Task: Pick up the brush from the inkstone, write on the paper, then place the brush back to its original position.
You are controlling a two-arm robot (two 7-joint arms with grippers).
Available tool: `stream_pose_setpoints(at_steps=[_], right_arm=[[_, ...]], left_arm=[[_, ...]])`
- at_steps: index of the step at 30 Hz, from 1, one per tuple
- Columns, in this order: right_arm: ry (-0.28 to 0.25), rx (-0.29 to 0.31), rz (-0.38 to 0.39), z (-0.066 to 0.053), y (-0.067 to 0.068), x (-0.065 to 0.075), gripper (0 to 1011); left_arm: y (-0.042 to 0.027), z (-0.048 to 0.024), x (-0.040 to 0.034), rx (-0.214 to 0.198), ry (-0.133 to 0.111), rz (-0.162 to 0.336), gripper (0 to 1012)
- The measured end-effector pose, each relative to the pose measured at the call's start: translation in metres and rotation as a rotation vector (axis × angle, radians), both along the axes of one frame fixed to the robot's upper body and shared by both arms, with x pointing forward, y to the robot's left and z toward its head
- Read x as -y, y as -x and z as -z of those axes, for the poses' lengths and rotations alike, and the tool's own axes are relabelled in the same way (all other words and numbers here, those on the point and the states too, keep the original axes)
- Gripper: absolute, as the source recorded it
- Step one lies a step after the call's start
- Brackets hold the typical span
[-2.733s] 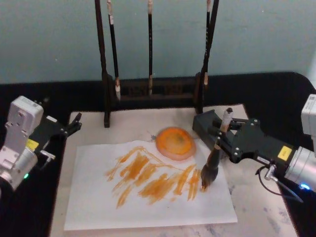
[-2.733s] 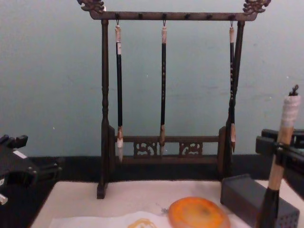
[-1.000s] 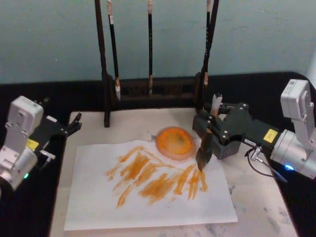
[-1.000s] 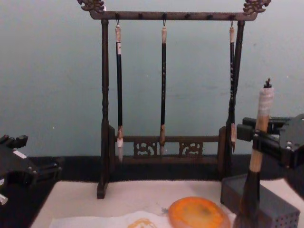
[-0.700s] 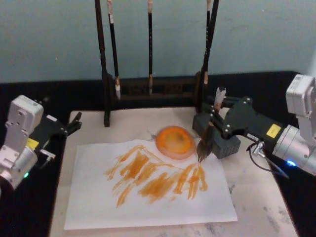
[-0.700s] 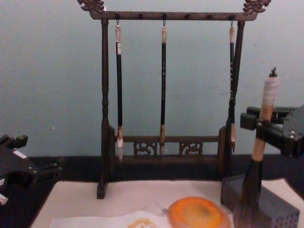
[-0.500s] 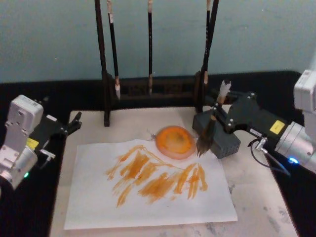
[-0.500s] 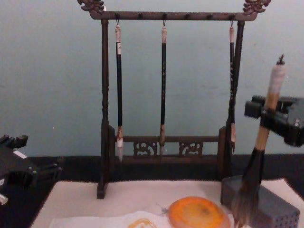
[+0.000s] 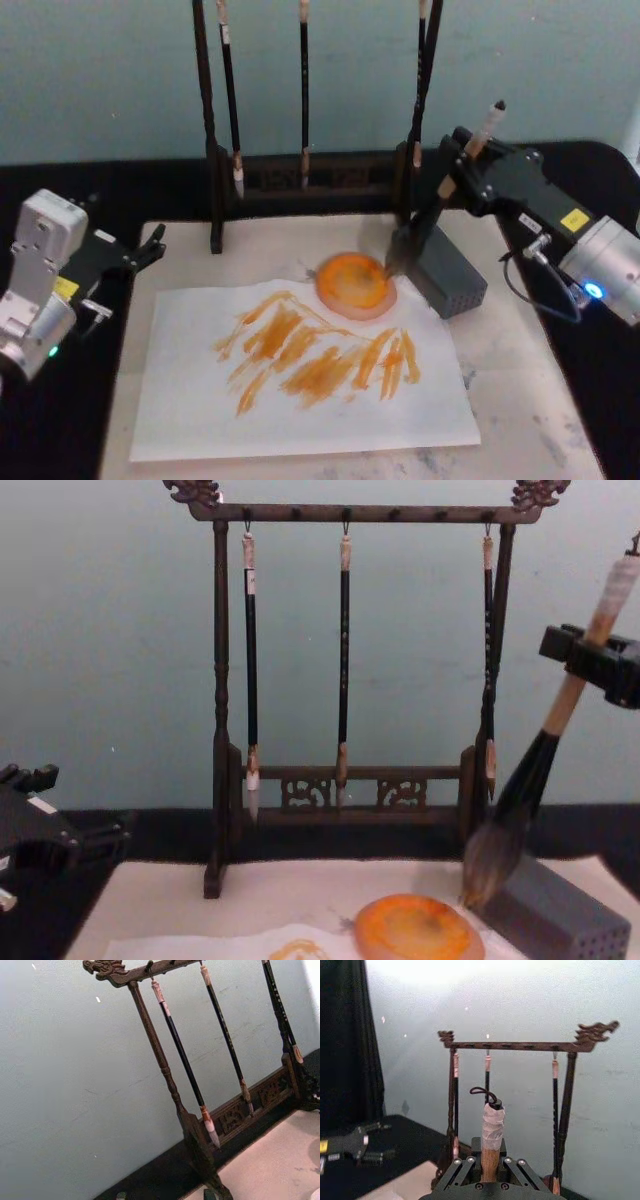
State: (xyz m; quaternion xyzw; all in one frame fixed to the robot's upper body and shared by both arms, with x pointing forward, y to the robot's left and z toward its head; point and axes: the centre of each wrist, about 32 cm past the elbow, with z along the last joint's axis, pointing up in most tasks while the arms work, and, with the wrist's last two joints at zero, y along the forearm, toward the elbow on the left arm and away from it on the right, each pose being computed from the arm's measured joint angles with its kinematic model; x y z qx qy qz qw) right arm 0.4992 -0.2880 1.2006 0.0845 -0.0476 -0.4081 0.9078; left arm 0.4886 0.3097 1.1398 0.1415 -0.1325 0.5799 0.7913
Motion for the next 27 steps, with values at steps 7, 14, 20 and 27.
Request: stream_pose_setpoints(at_steps=[7,14,20,27], right_arm=[[-0.112,-0.087,0.002,0.004,-0.012,-0.004,163],[-0.253,-0.197,0.005,0.01,-0.025,-0.007,163],[-0.377,-0.294,0.032,0.017,-0.036,-0.009,163],[-0.498,-0.402,0.077,0.026,-0.044,-0.008,163]], left_arm=[[0.0,0.0,0.0,0.0,0.0,0.0,1001],[0.0,0.0,0.0,0.0,0.0,0.0,1001],[0.0,0.0,0.0,0.0,0.0,0.0,1001],[0.0,0.0,0.0,0.0,0.0,0.0,1001]])
